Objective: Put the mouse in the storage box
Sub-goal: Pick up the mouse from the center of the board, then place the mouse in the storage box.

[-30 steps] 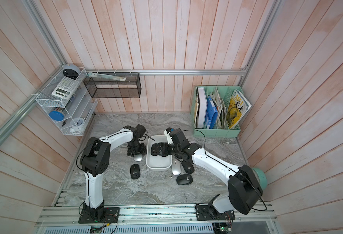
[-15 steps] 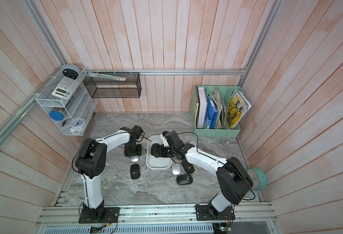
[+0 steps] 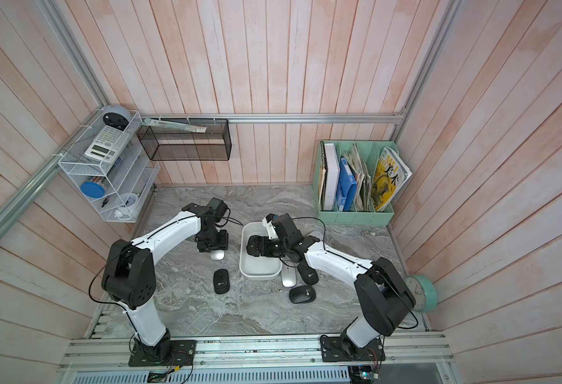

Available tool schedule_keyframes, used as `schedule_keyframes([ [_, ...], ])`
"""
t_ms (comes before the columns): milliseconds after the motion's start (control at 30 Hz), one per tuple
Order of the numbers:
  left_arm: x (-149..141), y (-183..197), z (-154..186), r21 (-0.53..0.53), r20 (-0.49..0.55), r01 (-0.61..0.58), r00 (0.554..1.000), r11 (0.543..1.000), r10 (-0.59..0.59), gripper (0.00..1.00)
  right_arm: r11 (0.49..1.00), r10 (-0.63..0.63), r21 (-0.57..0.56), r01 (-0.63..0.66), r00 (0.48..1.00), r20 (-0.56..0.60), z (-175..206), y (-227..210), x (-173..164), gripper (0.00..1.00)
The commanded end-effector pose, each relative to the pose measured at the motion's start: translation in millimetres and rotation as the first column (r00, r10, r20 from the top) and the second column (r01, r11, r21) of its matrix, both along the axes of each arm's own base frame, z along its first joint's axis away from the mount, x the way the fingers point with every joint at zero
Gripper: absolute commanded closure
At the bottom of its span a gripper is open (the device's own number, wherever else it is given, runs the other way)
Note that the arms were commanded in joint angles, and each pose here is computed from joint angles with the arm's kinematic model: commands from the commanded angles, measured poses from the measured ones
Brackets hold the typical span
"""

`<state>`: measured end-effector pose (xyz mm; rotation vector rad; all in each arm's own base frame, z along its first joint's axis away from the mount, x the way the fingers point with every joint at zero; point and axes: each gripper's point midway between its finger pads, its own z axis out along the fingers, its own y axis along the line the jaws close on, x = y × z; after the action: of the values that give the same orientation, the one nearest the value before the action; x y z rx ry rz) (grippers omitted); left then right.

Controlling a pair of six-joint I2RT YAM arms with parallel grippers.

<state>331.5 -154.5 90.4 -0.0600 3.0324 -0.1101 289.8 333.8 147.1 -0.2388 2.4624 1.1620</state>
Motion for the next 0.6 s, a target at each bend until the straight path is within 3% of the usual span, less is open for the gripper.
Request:
schedule_keyframes([
  [0, -4, -20, 20, -0.068, 0.019, 0.01, 1.0, 0.998, -0.009, 0.53, 0.988, 0.025, 0.152, -0.02, 0.999, -0.031, 18, 9, -1, 0.2],
  [367, -7, -63, 48, -0.128, 0.067, 0.073, 0.996, 0.989, -0.064, 0.53, 0.983, -0.168, 0.074, 0.169, 0.986, -0.014, 15, -64, 1, 0.21],
  [567, -15, -100, 60, -0.148, 0.077, 0.148, 0.988, 0.978, -0.138, 0.53, 0.917, -0.385, -0.09, 0.389, 0.921, 0.053, 8, -133, 5, 0.21],
])
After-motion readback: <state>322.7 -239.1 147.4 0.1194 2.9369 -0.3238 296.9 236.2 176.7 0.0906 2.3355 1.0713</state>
